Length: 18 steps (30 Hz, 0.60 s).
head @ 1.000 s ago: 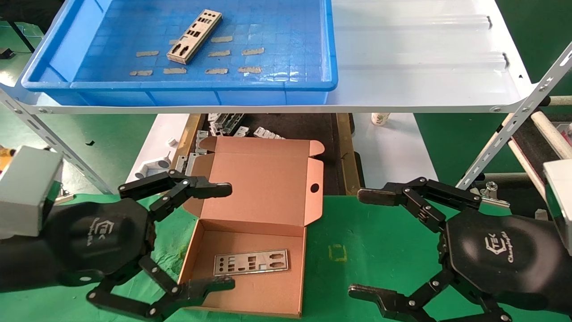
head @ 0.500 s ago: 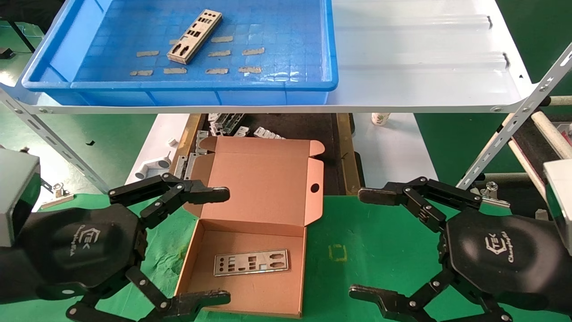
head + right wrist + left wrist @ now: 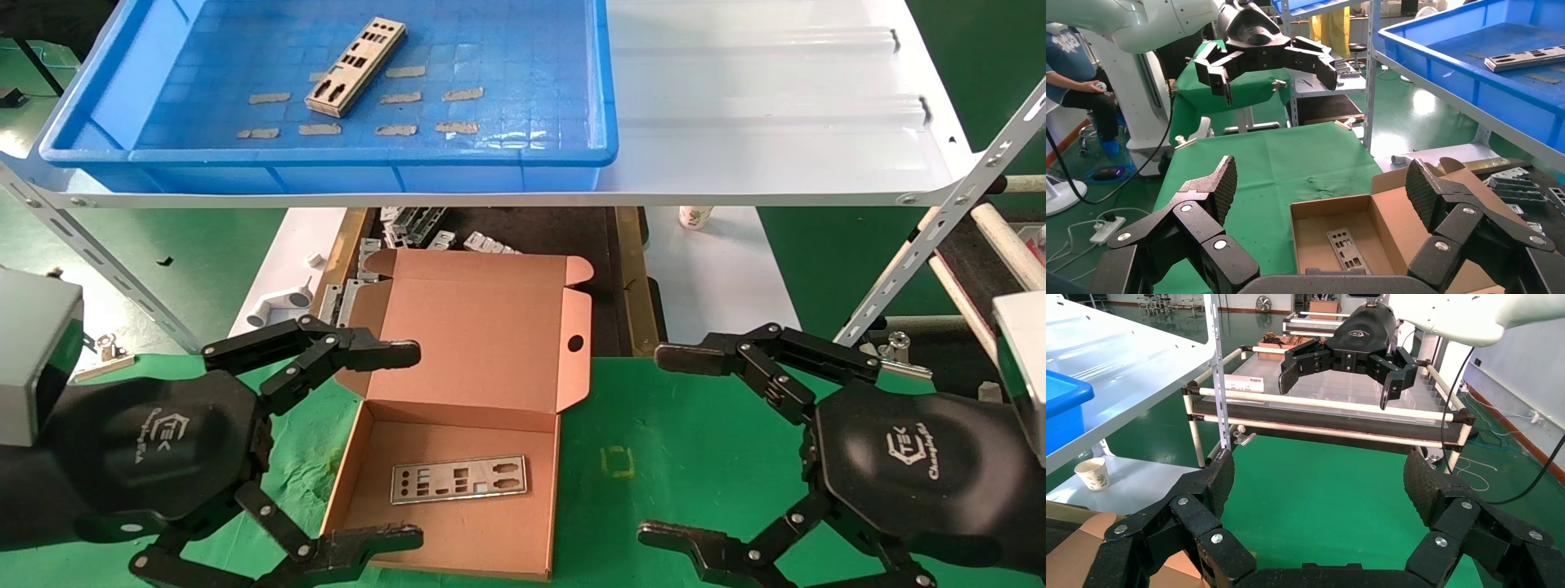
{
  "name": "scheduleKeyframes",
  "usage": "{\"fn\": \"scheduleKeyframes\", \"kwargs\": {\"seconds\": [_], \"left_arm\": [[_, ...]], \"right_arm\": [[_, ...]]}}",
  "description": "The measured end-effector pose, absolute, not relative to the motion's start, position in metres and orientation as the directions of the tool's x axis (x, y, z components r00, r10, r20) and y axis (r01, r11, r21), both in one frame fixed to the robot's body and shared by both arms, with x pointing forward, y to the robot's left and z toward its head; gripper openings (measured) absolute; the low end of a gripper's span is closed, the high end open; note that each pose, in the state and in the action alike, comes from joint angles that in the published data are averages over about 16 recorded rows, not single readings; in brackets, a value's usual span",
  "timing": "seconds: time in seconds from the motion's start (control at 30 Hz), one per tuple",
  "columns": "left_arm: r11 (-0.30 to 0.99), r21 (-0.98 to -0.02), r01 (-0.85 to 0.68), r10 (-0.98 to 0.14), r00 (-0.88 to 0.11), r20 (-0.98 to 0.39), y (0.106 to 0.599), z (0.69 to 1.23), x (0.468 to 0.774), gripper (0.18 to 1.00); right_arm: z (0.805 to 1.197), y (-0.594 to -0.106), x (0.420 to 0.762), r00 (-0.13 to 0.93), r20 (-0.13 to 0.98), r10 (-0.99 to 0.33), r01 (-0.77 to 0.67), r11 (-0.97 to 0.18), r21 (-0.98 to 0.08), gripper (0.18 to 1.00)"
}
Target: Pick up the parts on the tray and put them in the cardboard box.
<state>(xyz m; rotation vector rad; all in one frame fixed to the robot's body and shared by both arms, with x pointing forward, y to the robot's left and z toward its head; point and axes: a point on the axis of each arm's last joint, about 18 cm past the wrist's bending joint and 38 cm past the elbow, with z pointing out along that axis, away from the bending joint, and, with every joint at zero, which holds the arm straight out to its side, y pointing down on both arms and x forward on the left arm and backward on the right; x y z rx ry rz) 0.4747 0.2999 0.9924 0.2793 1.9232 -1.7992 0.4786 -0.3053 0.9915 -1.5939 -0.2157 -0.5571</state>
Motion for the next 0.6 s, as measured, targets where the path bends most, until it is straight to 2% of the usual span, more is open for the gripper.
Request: {"fn": "scheduleKeyframes", "kwargs": {"seconds": [0.6], "left_arm": [[0.113,-0.878,0.465,-0.179,-0.860,-0.478,0.3001,0.9920,0.4758,1.001]], "right_arm": [[0.9914,-0.3053,0.4786,0.861,0.472,-0.190,0.459,-0.113,-0.881,1.001]]}}
